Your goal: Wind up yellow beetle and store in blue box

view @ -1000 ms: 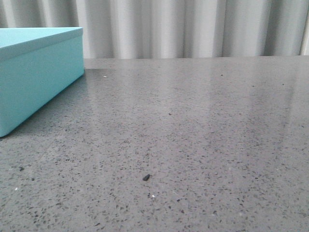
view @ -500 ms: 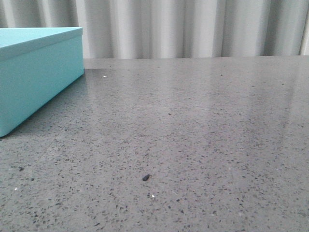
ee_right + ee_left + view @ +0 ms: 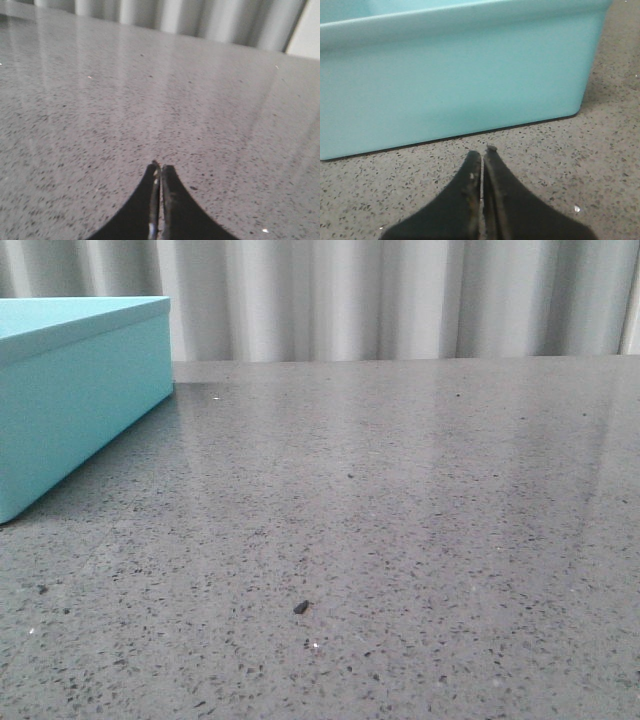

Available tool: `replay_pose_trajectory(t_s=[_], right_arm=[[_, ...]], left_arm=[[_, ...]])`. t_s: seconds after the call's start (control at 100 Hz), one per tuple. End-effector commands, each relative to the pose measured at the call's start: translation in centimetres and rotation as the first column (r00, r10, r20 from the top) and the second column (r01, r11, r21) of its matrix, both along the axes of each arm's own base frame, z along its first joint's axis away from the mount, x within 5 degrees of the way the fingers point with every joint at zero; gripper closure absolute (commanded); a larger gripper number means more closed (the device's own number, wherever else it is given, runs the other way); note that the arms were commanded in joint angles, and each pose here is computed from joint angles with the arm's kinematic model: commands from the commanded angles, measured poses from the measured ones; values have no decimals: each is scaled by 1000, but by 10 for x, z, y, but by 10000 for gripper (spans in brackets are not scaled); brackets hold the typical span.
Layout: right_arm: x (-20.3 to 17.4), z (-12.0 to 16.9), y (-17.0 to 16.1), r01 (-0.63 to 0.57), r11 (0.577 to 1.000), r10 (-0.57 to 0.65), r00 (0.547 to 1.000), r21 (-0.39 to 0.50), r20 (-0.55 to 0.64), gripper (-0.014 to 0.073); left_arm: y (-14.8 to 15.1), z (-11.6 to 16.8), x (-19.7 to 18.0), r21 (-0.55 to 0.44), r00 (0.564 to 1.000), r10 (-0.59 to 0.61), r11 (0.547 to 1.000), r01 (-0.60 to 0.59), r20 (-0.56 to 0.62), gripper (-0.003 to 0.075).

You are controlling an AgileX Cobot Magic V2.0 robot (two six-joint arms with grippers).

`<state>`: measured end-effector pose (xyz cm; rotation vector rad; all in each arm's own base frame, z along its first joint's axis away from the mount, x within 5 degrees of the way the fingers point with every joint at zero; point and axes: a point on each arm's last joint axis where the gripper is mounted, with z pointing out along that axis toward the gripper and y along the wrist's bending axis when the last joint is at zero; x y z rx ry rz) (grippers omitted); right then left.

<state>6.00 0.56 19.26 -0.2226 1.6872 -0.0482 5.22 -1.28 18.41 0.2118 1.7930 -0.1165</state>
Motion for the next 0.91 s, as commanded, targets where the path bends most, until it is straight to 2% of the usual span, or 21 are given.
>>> replay_pose_trajectory(t_s=[0.0,0.22,0.9], right_arm=[[2,-1,-1,23,999,-25,999,43,42,636],[-1,-20,-3,54,998,-50,985,21,-164,636],[-1,-20,-3,53,999,-51,985,8,-162,636]], left_arm=[[1,-2,0,-27,999,11,1000,-10,53,741],[1,-2,0,-27,999,11,1000,-10,53,741],[1,-2,0,-27,999,11,1000,-10,53,741]])
